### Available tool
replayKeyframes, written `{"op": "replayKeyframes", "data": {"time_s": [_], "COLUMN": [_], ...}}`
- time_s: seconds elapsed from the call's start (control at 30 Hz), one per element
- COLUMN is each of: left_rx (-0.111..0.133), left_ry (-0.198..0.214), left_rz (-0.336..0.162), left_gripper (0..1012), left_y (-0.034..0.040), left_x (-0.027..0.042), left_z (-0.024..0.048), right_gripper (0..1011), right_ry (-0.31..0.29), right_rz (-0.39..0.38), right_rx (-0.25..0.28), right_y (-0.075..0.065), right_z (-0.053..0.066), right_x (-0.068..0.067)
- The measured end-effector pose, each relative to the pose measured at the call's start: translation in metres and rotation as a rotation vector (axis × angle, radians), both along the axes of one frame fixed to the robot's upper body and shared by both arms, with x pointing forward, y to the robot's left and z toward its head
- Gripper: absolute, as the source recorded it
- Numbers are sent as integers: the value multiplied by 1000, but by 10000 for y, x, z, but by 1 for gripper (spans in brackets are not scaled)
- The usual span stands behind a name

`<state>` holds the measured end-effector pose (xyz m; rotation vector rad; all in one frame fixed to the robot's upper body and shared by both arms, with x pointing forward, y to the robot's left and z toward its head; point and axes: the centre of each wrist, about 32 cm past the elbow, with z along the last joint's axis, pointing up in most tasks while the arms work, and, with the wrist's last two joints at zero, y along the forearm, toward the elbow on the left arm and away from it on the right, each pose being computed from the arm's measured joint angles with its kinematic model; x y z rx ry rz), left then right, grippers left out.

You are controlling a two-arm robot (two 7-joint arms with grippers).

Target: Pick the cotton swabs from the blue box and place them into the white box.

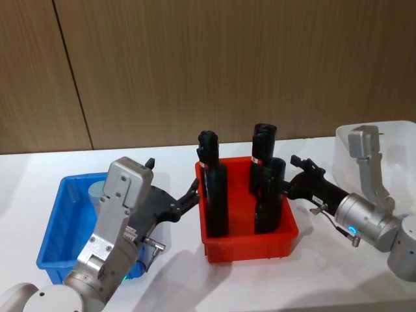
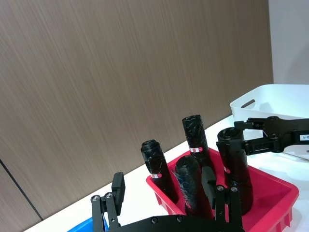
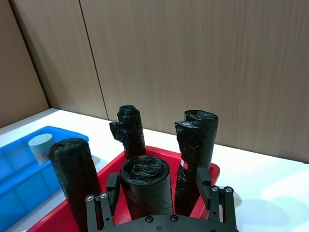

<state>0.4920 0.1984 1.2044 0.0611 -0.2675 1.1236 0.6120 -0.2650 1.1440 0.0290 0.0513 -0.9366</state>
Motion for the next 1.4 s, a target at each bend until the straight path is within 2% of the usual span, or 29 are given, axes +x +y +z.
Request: {"op": "replayKeyframes", "data": {"time_s": [0.6, 0.93, 1.0, 1.03, 1.07, 1.17, 1.4], "left_rx": [0, 0, 0, 0, 0, 0, 0], "left_ry": [0, 0, 0, 0, 0, 0, 0], "left_rz": [0, 0, 0, 0, 0, 0, 0], "left_gripper": [1004, 1004, 1004, 1004, 1004, 1004, 1004], "left_y": [0, 0, 0, 0, 0, 0, 0], "left_x": [0, 0, 0, 0, 0, 0, 0], "left_z": [0, 0, 0, 0, 0, 0, 0], "right_gripper": [1002, 785, 688, 688, 632, 545, 486], "right_ry": [10, 17, 16, 16, 16, 12, -4], "right_rz": [33, 56, 61, 63, 63, 70, 80], "right_rx": [3, -10, -12, -13, -13, -19, -21], "right_y": [69, 102, 109, 111, 111, 118, 126], "right_z": [-34, -55, -55, -55, -55, -47, 1], "right_x": [142, 198, 204, 205, 205, 208, 195]}}
